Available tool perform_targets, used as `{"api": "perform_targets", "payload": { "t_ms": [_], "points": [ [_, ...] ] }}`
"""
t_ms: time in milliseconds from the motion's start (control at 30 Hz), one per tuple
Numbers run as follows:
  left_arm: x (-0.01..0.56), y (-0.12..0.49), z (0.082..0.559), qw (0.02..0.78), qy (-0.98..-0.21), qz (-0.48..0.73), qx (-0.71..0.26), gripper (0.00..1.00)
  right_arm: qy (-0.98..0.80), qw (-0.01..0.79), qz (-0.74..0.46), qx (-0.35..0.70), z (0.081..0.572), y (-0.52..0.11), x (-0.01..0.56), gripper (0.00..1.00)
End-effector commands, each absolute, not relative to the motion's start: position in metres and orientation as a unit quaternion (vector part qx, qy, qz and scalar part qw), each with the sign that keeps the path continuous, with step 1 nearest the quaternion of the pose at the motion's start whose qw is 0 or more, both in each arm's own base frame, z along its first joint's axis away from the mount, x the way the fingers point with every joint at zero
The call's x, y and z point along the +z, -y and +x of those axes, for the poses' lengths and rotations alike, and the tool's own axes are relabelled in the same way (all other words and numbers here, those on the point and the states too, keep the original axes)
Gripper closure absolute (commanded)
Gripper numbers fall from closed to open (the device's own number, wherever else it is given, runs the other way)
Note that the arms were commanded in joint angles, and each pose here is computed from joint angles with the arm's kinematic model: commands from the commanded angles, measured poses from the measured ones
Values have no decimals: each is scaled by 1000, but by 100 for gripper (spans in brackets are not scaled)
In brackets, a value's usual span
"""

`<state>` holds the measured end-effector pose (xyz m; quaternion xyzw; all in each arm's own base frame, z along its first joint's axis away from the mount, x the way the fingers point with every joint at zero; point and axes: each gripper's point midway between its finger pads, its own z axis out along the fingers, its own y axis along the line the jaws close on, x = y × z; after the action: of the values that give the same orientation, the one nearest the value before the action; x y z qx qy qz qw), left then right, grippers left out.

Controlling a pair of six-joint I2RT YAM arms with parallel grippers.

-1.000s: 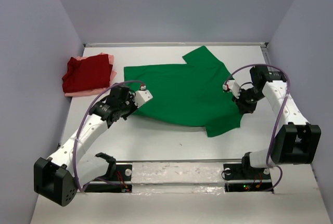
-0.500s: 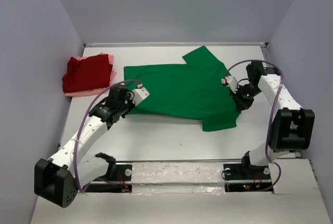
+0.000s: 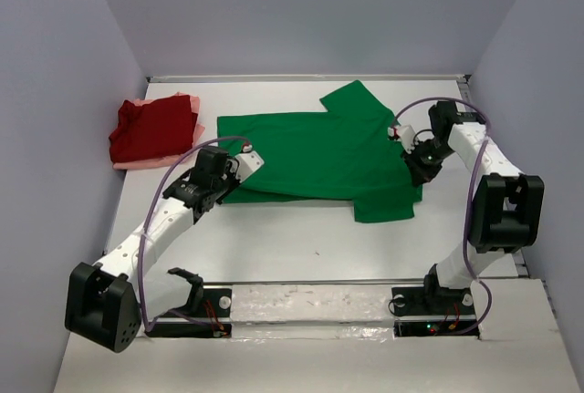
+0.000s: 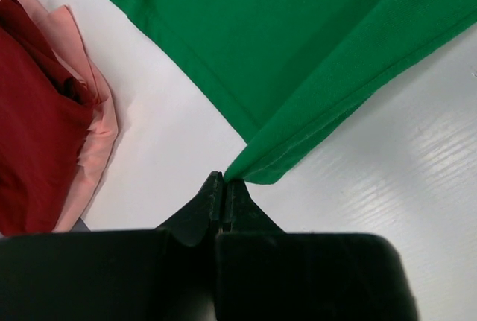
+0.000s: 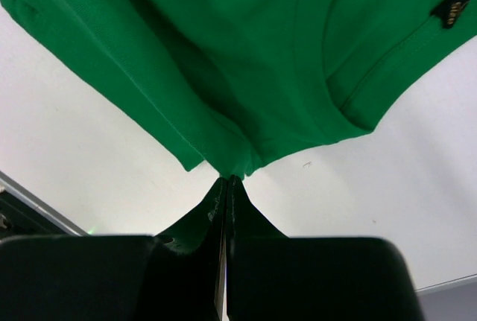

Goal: Fold and stack the t-shirts
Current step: Fold the flattened T-shirt at the center of the board.

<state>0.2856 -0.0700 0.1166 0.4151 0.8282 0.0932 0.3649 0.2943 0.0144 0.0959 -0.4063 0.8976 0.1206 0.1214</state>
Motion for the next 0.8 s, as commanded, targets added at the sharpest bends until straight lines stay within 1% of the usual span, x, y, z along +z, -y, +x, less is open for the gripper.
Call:
{"api": "perform_targets", "payload": {
  "t_ms": [0,200,467,567,767],
  "points": [
    [115,71,296,379,-825,407,98,100,-900,163,-393,94,327,-9,106,100],
    [107,73,303,378,-824,409,102,100,-903,173,-384,81,342,-6,105,100],
    [91,73,306,358,-829,416,103,100,-907,179,-372,83,358,-7,104,100],
    [92,71,306,357,-828,419,108,100,-907,178,-372,84,358,-7,104,100],
    [113,64,308,375,-821,411,126,100,-906,182,-373,85,349,-9,114,100]
  ]
}}
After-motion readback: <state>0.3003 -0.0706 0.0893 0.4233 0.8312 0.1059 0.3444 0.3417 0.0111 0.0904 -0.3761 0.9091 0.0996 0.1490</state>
